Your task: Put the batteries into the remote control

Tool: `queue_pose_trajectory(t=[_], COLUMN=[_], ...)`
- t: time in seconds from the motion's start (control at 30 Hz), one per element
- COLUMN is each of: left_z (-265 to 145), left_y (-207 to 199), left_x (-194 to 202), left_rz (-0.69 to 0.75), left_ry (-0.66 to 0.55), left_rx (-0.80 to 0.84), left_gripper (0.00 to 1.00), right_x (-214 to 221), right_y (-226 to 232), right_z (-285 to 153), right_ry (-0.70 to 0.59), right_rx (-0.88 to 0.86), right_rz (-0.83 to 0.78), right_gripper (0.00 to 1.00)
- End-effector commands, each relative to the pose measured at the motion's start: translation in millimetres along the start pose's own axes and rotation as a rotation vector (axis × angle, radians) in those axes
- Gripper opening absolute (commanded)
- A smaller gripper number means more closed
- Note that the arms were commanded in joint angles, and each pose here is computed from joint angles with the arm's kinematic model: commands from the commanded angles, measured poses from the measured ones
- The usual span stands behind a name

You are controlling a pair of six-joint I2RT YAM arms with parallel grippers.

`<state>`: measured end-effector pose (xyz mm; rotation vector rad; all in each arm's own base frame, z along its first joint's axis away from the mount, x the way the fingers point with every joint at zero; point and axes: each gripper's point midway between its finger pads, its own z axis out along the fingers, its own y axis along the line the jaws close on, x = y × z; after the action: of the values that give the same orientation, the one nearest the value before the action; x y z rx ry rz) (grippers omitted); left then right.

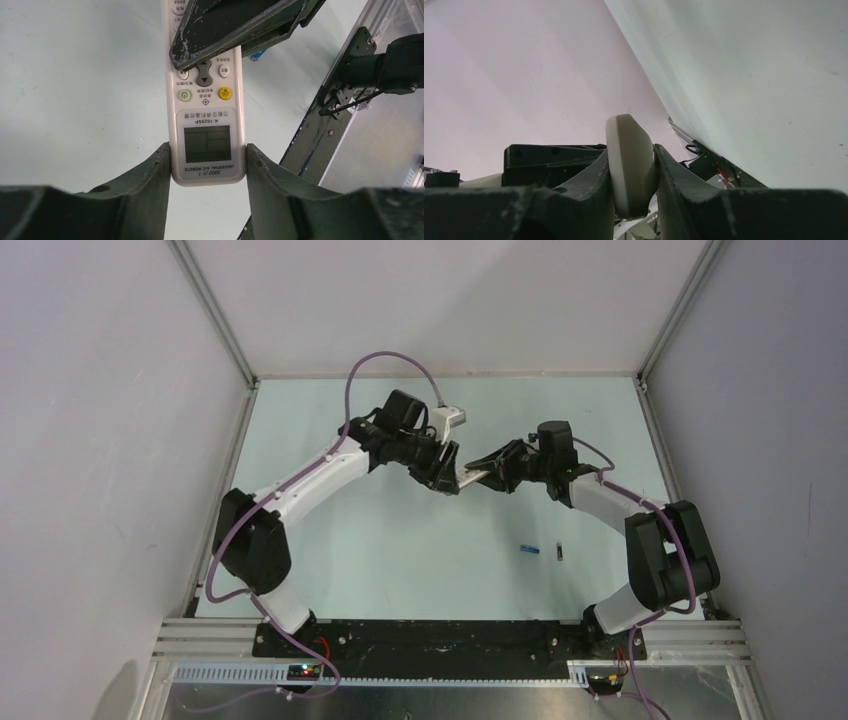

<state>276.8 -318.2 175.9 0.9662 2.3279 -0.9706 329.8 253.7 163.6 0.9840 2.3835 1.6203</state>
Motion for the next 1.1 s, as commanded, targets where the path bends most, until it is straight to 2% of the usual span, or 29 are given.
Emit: queue_pose_trajectory(t=[0.0, 0.03, 0.13, 0.33, 0.5, 0.63, 0.83, 1.07], left_z=[-34.7, -41.2, -61.5, -77.6, -58.4, -41.6, -28.9, -17.9], left_y=[-23.0, -22.7, -27.5, -37.9, -47.6, -49.4, -23.7, -9.7], left_x=[-40.3, -44.2, -56.1, -56.5, -29.4, -22.7, -34.1, -35.2], left_rz=[0.165, 0.190, 0.270, 0.511, 0.810, 0.962, 1.010, 1.010], left_ry=[-0.148, -0.166, -0.224, -0.259, -0.187, -0.123, -0.090, -0.086], left_rx=[0.014, -0.006, -0.048, -0.045, -0.032, -0.095, -0.277, -0.326], left_gripper=[0.56, 0.65, 0.74, 0.77, 0.77, 0.77, 0.74, 0.68], right_x=[11.2, 13.3, 18.8, 29.5, 37.6, 40.6, 43.9, 51.7], right_y=[30.4, 34.9, 40.9, 44.4, 47.2, 48.5, 47.6, 50.8], right_z=[-8.8, -10.3, -13.1, -16.7, -19.0, -19.6, -18.1, -18.5], right_ry=[0.023, 0.032, 0.067, 0.127, 0.165, 0.180, 0.190, 0.221], right_rx=[-0.062, -0.074, -0.087, -0.077, -0.067, -0.063, -0.057, -0.061], right_rz=[0.076, 0.092, 0.133, 0.213, 0.270, 0.293, 0.296, 0.296], right_gripper=[0.18, 0.18, 0.16, 0.11, 0.10, 0.09, 0.08, 0.08])
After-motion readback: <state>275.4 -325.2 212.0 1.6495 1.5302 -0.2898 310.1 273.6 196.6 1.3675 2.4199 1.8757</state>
